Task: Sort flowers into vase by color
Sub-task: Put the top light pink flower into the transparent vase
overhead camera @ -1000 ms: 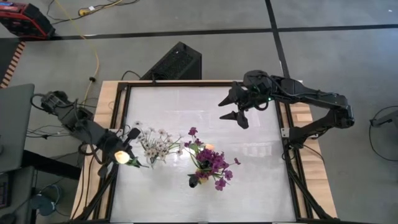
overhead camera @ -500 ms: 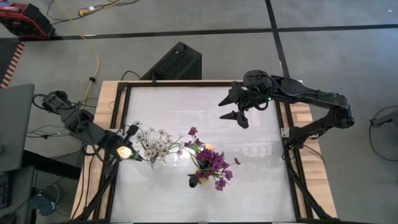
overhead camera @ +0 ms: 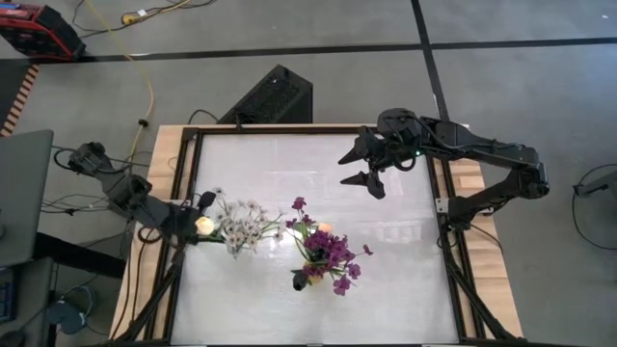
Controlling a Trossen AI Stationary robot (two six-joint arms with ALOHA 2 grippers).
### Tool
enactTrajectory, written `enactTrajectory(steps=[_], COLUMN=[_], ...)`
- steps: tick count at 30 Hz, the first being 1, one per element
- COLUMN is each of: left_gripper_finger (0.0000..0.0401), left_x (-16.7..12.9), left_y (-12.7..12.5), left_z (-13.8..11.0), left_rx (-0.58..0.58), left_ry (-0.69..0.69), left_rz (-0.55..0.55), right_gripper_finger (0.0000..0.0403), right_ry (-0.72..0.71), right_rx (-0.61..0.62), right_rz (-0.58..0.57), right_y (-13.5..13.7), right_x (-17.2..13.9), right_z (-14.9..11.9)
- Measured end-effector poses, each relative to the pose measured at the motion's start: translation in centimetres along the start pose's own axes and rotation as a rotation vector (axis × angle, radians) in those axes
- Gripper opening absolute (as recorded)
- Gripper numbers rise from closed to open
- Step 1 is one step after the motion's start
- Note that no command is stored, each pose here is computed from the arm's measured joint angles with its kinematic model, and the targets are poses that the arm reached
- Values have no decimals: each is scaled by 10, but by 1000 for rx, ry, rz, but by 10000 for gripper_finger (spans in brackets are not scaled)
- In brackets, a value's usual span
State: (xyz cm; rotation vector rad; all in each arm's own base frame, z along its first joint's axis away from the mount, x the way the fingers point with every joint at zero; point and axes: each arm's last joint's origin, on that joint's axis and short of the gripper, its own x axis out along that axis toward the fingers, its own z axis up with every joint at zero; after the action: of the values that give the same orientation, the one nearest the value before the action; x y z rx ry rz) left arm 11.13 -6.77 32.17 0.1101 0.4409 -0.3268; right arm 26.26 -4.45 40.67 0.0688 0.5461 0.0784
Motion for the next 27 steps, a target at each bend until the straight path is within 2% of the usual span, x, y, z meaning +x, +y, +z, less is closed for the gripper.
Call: enactTrajectory(steps=[3,9,20,27], left_gripper_finger=[0,0,3,49], left_x=[6,16,20,19], left_y=[-1,1,0,0], left_z=[-6,-23,-29,-29], left_rx=[-29,-75,-118,-120], left_ry=[14,57,83,82], left_rz=[16,122,92,93], right_gripper_finger=[292,292,292,292], right_ry=[0,0,0,1], right_rx=[0,0,-2,-2], right_rz=[0,1,5,5], right_y=[0,0,1,1], right_x=[0,0,0,0], right_z=[0,0,0,0])
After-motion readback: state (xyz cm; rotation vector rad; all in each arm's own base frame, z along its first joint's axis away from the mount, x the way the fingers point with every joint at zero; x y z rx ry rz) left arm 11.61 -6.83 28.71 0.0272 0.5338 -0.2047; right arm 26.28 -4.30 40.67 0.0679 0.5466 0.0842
